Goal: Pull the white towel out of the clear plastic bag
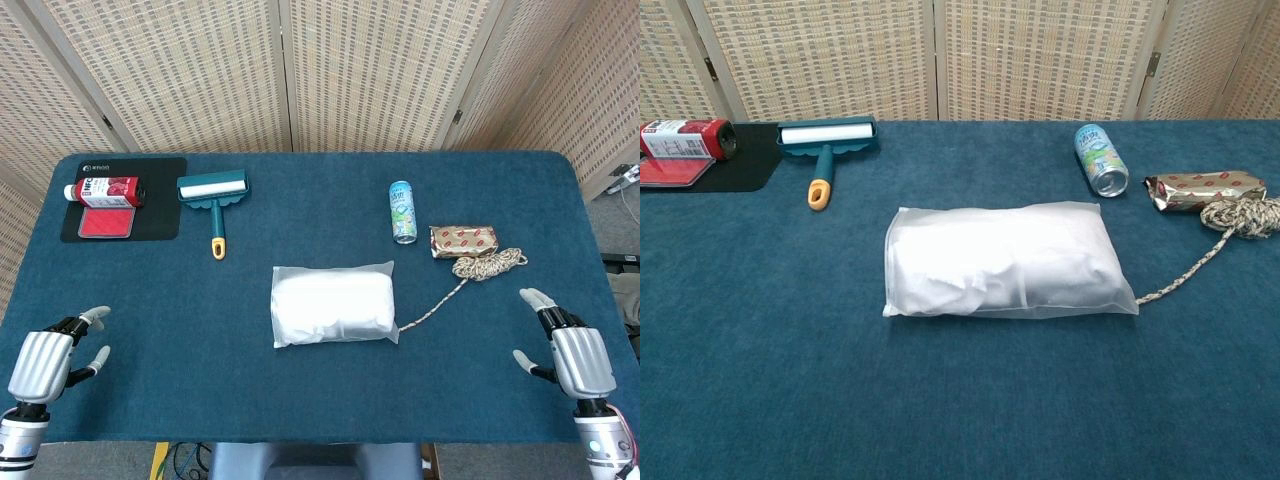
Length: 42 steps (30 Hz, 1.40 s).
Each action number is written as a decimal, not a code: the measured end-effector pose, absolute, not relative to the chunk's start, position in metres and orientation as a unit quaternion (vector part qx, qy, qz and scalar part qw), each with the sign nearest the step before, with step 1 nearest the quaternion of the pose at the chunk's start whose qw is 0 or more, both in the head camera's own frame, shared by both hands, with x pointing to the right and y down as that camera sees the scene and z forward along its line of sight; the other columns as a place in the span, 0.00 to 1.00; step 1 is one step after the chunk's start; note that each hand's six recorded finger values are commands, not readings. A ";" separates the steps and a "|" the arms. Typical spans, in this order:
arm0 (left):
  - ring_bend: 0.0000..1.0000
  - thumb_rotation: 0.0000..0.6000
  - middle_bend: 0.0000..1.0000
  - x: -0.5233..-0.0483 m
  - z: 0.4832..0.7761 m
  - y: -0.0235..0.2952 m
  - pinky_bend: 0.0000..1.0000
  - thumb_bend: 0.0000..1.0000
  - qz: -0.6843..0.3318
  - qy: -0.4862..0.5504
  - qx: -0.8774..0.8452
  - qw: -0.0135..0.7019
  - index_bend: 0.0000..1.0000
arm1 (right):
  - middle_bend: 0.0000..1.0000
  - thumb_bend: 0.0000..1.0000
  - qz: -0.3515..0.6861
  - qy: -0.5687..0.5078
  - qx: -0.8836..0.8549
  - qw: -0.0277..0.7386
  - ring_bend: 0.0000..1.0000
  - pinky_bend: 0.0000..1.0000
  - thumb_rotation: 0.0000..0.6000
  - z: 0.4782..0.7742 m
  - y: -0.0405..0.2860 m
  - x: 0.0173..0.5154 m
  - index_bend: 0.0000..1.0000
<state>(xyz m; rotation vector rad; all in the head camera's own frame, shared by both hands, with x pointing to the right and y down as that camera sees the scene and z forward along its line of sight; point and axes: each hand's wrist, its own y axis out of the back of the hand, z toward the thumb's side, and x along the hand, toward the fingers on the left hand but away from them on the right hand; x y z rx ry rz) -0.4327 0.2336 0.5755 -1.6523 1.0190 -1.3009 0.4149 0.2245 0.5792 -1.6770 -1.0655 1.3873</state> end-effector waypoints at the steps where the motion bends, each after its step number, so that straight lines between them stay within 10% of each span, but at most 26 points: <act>1: 0.47 1.00 0.44 -0.433 0.575 0.234 0.66 0.33 -0.513 0.400 -0.650 0.393 0.28 | 0.21 0.16 0.535 -0.413 -0.648 0.351 0.28 0.42 1.00 0.580 0.225 0.414 0.19; 16: 0.47 1.00 0.44 -0.435 0.580 0.240 0.66 0.33 -0.508 0.406 -0.651 0.392 0.28 | 0.06 0.00 0.537 -0.391 -0.671 0.331 0.05 0.20 1.00 0.597 0.214 0.396 0.07; 42: 0.47 1.00 0.44 -0.438 0.596 0.245 0.66 0.33 -0.508 0.403 -0.661 0.376 0.28 | 0.02 0.00 0.476 -0.301 -0.772 0.294 0.02 0.19 1.00 0.676 0.168 0.258 0.03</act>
